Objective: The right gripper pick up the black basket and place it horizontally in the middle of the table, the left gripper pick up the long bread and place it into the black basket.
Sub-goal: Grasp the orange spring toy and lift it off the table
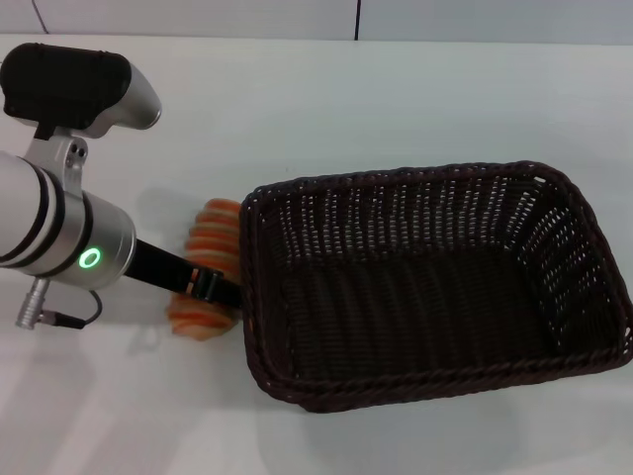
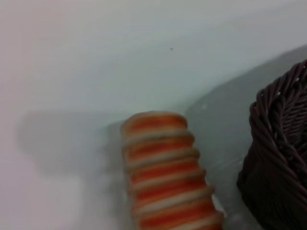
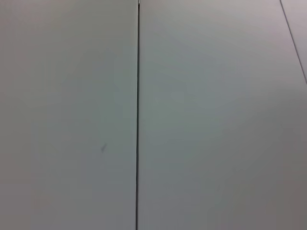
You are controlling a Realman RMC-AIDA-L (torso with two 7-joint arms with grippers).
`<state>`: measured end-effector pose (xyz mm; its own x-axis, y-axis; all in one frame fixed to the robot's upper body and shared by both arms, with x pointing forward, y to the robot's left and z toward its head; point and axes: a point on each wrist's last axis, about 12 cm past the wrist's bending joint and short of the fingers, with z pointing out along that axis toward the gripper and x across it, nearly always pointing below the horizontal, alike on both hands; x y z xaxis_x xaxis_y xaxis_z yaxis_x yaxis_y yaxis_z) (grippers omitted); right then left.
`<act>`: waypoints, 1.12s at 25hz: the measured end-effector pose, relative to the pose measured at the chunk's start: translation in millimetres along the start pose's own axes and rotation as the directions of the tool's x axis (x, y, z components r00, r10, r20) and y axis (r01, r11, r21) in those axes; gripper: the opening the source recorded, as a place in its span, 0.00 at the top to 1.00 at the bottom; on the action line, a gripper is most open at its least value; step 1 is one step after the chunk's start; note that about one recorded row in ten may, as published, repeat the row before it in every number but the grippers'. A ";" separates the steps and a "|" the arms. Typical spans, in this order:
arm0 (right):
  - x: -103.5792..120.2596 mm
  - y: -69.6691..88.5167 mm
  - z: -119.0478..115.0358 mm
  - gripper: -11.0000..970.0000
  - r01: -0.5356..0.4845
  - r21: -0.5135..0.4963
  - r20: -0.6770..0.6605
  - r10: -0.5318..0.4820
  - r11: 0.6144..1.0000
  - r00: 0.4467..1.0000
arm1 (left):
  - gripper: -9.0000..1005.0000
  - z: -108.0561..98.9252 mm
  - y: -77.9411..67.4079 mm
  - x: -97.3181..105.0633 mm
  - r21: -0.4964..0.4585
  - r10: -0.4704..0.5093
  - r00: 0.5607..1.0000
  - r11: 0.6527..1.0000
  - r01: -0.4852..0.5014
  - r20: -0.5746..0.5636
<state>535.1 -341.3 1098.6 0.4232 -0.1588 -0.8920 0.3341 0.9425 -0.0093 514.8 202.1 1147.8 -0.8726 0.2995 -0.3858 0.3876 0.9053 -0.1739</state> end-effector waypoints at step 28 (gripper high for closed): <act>-3.9 2.0 -2.7 0.55 -0.014 -0.019 0.014 0.014 1.000 1.000 | 0.22 19.9 13.7 0.2 -0.031 -0.006 1.000 0.999 0.006 -0.004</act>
<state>531.9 -338.0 1100.9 0.4398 -0.1497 -0.8855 0.3119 0.9501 -0.0058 525.9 208.6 1127.2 -0.8761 0.2947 -0.3815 0.3726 0.9162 -0.1479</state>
